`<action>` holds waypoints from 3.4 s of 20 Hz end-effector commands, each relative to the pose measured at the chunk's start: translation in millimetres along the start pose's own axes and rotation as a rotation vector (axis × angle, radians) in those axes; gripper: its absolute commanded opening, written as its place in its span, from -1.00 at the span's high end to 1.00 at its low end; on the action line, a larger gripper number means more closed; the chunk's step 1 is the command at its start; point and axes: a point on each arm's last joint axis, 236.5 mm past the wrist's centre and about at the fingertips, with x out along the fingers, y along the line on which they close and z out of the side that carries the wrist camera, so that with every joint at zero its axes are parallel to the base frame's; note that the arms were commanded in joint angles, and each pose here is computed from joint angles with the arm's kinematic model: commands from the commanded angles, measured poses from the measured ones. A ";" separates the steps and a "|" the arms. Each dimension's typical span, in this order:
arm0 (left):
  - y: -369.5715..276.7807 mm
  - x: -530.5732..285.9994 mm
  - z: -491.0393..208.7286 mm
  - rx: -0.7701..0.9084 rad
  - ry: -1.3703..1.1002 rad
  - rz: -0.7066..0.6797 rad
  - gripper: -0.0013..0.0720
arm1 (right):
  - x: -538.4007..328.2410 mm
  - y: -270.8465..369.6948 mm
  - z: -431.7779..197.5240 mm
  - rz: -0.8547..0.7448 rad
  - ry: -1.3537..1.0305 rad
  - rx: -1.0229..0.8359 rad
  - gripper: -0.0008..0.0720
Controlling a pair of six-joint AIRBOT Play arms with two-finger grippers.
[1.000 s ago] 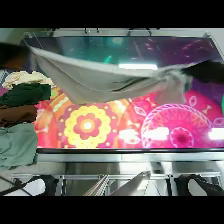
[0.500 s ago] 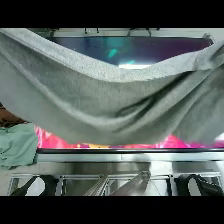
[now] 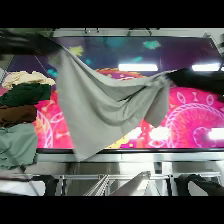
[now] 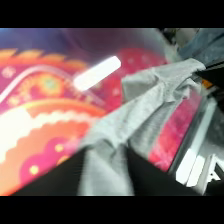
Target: Fold the shirts.
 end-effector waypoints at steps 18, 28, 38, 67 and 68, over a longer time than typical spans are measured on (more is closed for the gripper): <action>5.7 3.8 -368.6 -1.001 0.641 0.097 -0.97 | -40.3 -184.9 -158.4 -0.183 0.326 0.633 -0.46; -11.8 68.1 -421.0 -0.910 0.844 0.206 -0.39 | -14.9 -175.4 -148.8 -0.136 0.289 0.618 -0.46; 10.1 86.6 -377.4 -0.824 0.809 0.196 0.92 | 25.2 -158.4 -183.6 -0.059 0.409 0.680 -0.28; -249.5 -270.1 -13.2 0.269 -0.564 0.027 0.90 | -346.3 252.5 181.5 -0.026 -0.833 -0.664 0.95; -237.8 -265.0 -12.7 0.221 -0.544 -0.018 0.90 | -338.0 240.9 180.6 -0.026 -0.793 -0.652 0.95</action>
